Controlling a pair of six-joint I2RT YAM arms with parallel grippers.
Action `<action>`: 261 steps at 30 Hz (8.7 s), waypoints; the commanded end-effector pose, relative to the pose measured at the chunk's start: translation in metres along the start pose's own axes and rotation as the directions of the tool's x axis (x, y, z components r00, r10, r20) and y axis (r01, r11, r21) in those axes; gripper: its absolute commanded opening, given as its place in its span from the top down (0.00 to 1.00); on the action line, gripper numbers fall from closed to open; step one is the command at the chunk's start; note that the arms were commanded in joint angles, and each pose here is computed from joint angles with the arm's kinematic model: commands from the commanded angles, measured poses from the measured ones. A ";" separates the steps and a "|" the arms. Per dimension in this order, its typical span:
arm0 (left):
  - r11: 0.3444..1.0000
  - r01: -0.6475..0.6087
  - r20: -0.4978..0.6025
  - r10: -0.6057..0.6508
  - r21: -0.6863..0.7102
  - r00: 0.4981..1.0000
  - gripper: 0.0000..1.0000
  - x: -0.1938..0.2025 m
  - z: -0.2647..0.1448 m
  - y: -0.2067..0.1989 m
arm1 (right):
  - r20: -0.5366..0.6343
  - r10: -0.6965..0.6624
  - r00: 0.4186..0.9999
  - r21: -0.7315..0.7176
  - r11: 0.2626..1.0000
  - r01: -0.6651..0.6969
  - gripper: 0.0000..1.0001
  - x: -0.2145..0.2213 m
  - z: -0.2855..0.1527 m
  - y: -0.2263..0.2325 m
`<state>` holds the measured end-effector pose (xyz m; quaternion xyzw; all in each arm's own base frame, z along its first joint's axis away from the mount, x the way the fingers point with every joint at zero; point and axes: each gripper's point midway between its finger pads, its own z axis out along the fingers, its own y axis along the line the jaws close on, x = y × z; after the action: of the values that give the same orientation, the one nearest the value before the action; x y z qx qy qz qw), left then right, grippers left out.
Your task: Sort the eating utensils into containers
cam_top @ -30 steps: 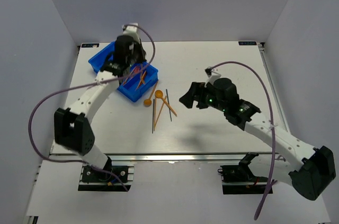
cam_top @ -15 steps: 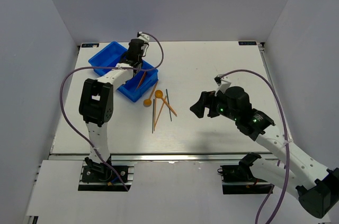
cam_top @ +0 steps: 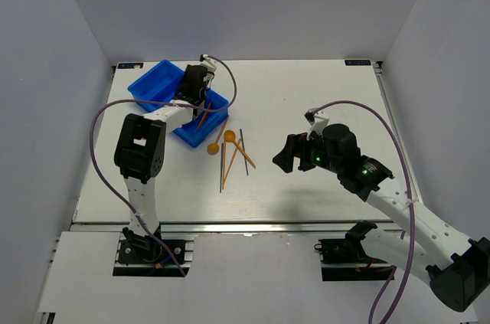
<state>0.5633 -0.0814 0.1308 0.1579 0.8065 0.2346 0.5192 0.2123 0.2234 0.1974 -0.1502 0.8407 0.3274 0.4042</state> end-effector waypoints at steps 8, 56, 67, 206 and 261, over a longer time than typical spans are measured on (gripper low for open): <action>0.973 0.231 0.218 -0.225 -0.002 0.949 0.02 -0.108 -0.077 0.076 | 0.013 -0.065 0.998 -0.019 0.998 0.065 0.11 -0.023 0.019 0.007; 0.726 0.629 0.063 -0.667 0.280 0.742 0.02 0.021 -0.281 0.077 | -0.424 -0.321 0.847 0.210 0.875 0.436 1.00 0.027 0.221 -0.022; -0.015 0.721 -0.368 -0.867 0.692 0.335 0.02 -0.058 -0.312 -0.028 | -0.134 -0.191 0.973 -0.120 0.977 0.175 1.00 -0.023 0.132 0.079; 0.871 0.362 -0.323 -0.256 0.332 0.911 0.37 0.039 -0.166 -0.135 | 0.109 0.043 0.993 0.390 0.917 -0.082 0.28 -0.016 -0.022 -0.072; 0.834 0.365 -0.375 -0.209 0.414 0.903 1.00 0.078 -0.140 -0.198 | 0.166 -0.002 0.986 0.359 0.931 -0.058 0.29 -0.023 -0.029 -0.068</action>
<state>0.4075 -0.2380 0.0187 0.0954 0.9173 -0.0368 0.3850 0.2405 0.1537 0.1861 -0.0343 0.8663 0.1784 0.4654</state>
